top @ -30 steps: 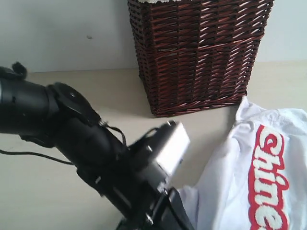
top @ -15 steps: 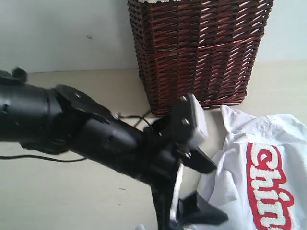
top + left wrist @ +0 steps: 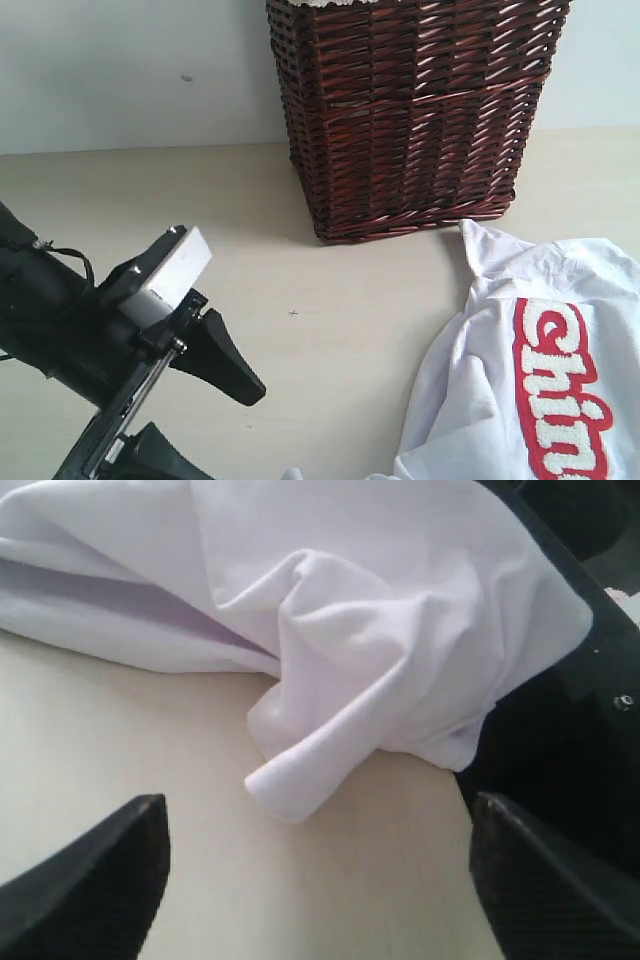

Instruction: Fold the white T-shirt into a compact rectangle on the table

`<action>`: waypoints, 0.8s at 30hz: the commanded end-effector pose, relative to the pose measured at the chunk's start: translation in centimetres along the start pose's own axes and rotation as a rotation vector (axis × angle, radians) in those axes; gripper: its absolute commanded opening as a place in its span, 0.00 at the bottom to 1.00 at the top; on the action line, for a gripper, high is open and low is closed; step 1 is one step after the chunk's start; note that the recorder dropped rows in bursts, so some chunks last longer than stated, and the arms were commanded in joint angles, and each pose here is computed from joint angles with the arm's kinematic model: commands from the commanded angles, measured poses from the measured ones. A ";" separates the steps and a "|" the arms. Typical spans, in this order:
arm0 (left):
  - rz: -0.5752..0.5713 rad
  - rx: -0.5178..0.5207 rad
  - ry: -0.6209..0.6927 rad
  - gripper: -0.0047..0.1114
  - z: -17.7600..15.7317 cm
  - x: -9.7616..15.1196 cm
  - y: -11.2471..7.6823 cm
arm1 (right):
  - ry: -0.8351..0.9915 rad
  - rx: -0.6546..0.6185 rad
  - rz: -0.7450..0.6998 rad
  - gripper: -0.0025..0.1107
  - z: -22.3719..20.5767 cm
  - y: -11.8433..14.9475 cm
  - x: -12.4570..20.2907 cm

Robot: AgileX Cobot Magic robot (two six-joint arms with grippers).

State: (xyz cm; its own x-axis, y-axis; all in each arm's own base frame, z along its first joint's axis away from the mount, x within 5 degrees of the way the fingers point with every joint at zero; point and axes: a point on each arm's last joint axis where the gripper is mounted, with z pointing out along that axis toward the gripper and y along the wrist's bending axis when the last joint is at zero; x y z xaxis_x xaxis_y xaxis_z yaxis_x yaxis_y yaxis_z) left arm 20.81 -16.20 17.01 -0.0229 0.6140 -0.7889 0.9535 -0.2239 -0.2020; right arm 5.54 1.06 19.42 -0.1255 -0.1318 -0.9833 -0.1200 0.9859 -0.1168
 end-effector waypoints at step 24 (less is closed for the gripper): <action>-0.291 0.131 0.012 0.70 7.1 1.8 0.2 | -0.004 0.005 -0.013 0.02 0.0 0.0 0.1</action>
State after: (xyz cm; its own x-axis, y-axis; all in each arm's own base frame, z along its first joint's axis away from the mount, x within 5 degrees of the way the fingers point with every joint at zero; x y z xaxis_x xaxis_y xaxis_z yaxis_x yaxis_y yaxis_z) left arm 19.37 -19.95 11.73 -0.2666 0.6782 -0.6848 0.8794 -0.1196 -0.4608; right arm 5.54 1.06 19.42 -0.1255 -0.1318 -0.9833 -0.1200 0.9859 -0.1168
